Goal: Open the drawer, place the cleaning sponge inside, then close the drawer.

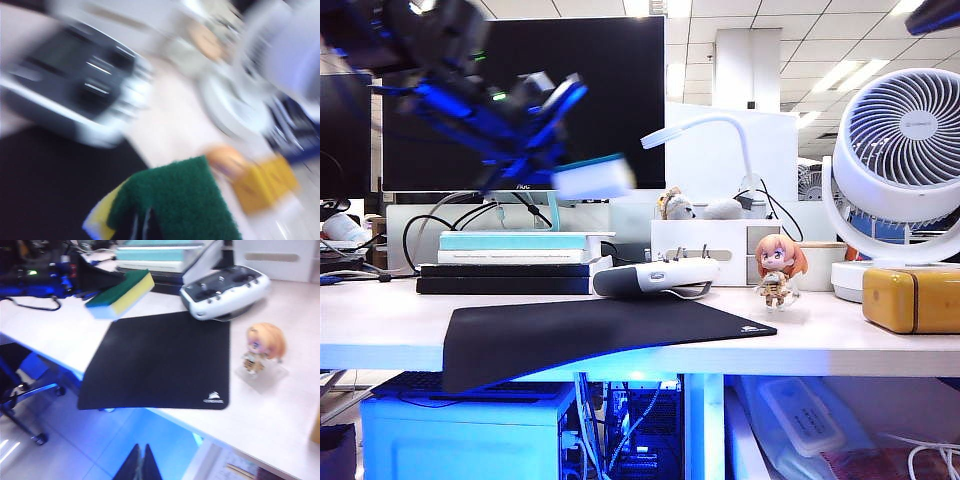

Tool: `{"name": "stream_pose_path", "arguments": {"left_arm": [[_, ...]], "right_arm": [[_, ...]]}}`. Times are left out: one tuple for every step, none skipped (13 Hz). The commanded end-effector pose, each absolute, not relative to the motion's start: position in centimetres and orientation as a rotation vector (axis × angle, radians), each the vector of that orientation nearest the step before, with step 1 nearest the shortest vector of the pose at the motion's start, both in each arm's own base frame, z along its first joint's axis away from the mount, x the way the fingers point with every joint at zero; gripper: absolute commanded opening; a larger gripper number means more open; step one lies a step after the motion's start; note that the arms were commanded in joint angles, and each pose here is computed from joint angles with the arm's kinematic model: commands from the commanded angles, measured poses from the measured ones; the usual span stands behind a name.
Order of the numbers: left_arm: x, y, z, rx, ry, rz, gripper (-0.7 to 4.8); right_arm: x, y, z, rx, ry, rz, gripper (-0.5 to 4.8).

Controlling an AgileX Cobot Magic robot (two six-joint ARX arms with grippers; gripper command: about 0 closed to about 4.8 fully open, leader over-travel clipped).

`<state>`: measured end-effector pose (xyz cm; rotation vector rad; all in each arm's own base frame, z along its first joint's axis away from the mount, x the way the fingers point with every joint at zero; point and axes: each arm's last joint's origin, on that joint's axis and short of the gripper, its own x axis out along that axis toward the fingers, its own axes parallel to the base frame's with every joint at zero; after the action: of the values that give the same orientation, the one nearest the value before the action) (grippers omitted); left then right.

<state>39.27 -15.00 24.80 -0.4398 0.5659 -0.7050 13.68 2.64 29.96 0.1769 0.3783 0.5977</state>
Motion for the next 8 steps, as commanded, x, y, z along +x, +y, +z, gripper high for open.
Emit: {"name": "stream_pose_path", "arguments": {"left_arm": [[36.9,-19.5,25.3,-0.414,0.619,-0.893,-0.06],[35.2,-22.4,25.3,-0.390,0.640,-0.966,-0.06],[34.6,-23.5,25.2,-0.380,0.645,-0.985,-0.06],[33.5,-24.9,25.1,-0.363,0.658,-1.002,-0.06],[32.5,-26.3,25.0,-0.346,0.675,-1.020,-0.06],[30.7,-28.5,24.6,-0.300,0.691,-1.029,-0.06],[30.0,-29.5,24.2,-0.289,0.704,-1.044,-0.06],[29.1,-30.7,23.2,-0.270,0.735,-1.059,-0.06]], "right_arm": [[12.7,2.3,30.5,0.114,0.470,0.502,-0.06],[11.8,2.0,31.4,0.029,0.535,0.451,-0.06],[11.5,2.0,31.7,0.031,0.550,0.450,-0.06],[11.2,2.0,31.9,0.034,0.575,0.450,-0.06],[10.9,2.0,32.0,0.040,0.605,0.453,-0.06],[10.5,2.0,31.9,0.047,0.637,0.460,-0.06],[10.5,2.0,31.9,0.046,0.646,0.461,-0.06],[10.4,2.0,31.8,0.048,0.654,0.462,-0.06]]}}
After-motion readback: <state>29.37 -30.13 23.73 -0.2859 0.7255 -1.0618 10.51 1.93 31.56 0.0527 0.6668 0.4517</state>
